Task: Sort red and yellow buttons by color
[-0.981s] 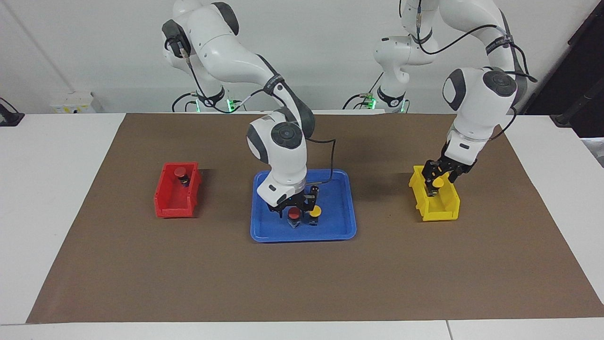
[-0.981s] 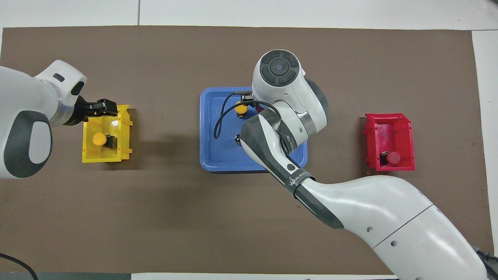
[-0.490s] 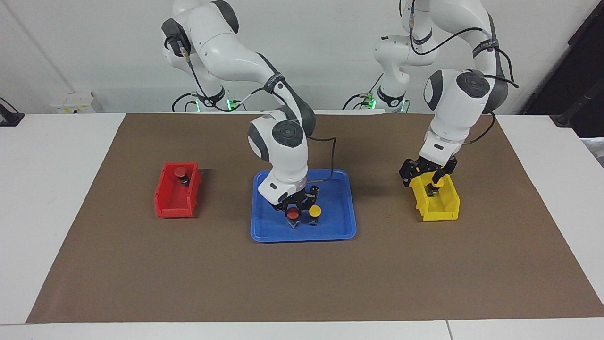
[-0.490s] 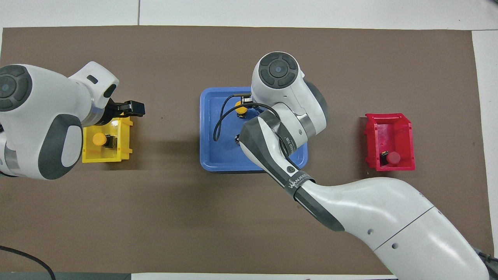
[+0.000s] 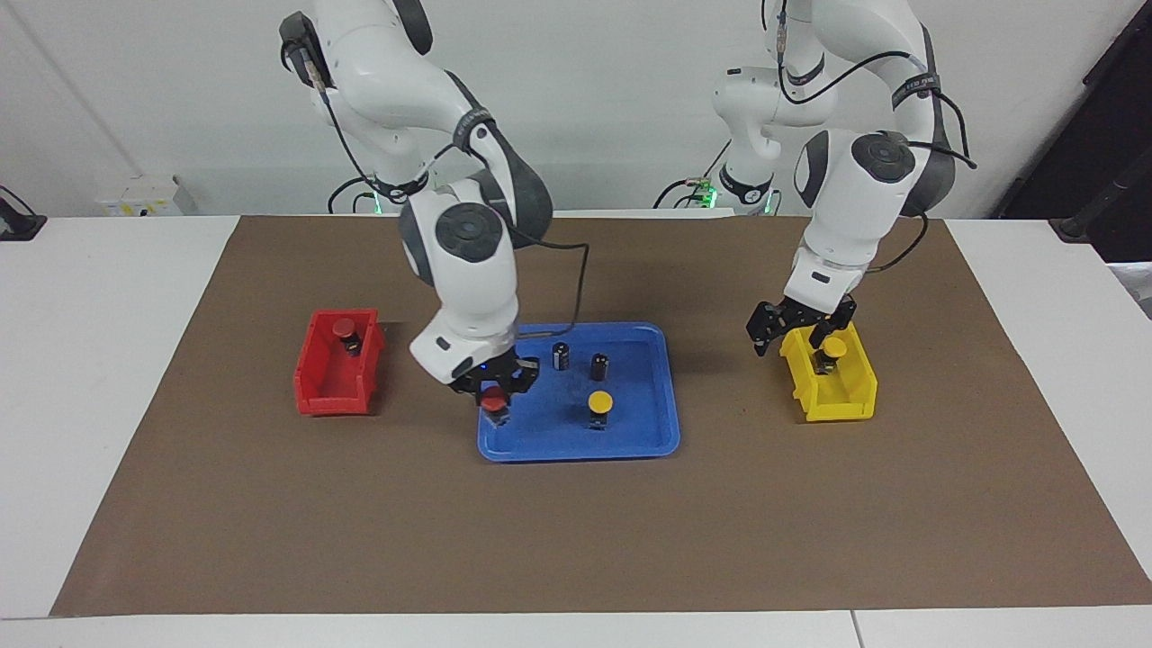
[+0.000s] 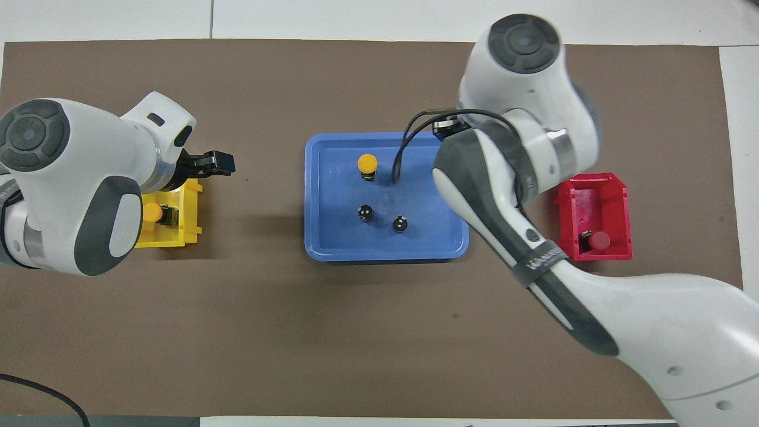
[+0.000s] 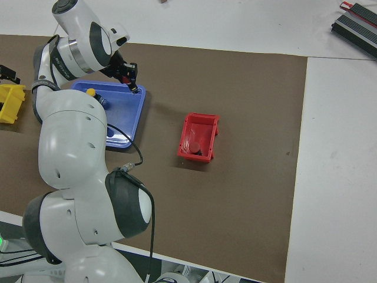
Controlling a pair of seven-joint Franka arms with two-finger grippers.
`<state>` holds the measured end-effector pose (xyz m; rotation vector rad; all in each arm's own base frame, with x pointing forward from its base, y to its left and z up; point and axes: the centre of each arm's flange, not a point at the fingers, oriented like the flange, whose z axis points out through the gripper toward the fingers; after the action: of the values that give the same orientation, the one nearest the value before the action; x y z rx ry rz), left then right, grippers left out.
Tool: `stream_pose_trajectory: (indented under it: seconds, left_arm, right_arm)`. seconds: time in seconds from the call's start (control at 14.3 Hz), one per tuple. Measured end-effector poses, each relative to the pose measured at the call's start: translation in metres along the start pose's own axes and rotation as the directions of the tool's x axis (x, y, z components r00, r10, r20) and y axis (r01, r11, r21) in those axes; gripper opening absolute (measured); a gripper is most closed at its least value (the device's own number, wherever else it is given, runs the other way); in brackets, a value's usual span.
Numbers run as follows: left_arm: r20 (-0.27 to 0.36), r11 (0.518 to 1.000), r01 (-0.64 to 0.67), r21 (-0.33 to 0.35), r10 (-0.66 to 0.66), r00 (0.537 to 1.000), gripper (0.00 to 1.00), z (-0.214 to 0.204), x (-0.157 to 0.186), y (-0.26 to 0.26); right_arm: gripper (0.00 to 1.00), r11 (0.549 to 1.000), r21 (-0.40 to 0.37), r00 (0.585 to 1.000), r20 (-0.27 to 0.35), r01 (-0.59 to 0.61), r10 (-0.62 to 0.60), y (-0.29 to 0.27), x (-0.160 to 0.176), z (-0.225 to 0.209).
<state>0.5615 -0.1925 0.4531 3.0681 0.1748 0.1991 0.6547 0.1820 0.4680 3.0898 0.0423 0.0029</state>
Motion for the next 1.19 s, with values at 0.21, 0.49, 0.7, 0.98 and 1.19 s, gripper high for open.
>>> stream_pose_trajectory:
  seconds: [0.21,0.49,0.7,0.98,1.19]
  left_arm:
    - [-0.001,0.997,0.068,-0.033,-0.068,0.998,1.0,0.016,-0.007,0.1]
    - [0.017,0.995,0.102,-0.011,-0.101,0.995,1.0,0.076,-0.032,0.202]
    - [0.019,0.993,0.121,-0.005,-0.121,0.993,0.98,0.102,-0.03,0.226]
    - [0.014,0.989,0.147,-0.011,-0.147,0.989,0.81,0.108,-0.024,0.234]
    - [0.012,0.989,0.149,-0.013,-0.149,0.989,0.44,0.108,-0.023,0.235]
  right_arm:
    - [0.41,0.998,0.03,0.997,0.047,0.061,-0.062,0.1,-0.027,-0.016]
    - [0.41,0.994,0.034,0.992,0.071,0.103,-0.105,0.179,-0.055,0.017]
    - [0.41,0.994,0.029,0.994,0.033,0.102,-0.103,0.2,-0.068,0.053]
    - [0.41,0.993,0.029,0.993,0.038,0.111,-0.112,0.193,-0.082,0.075]
    - [0.41,0.993,0.029,0.993,0.032,0.113,-0.114,0.19,-0.088,0.09]
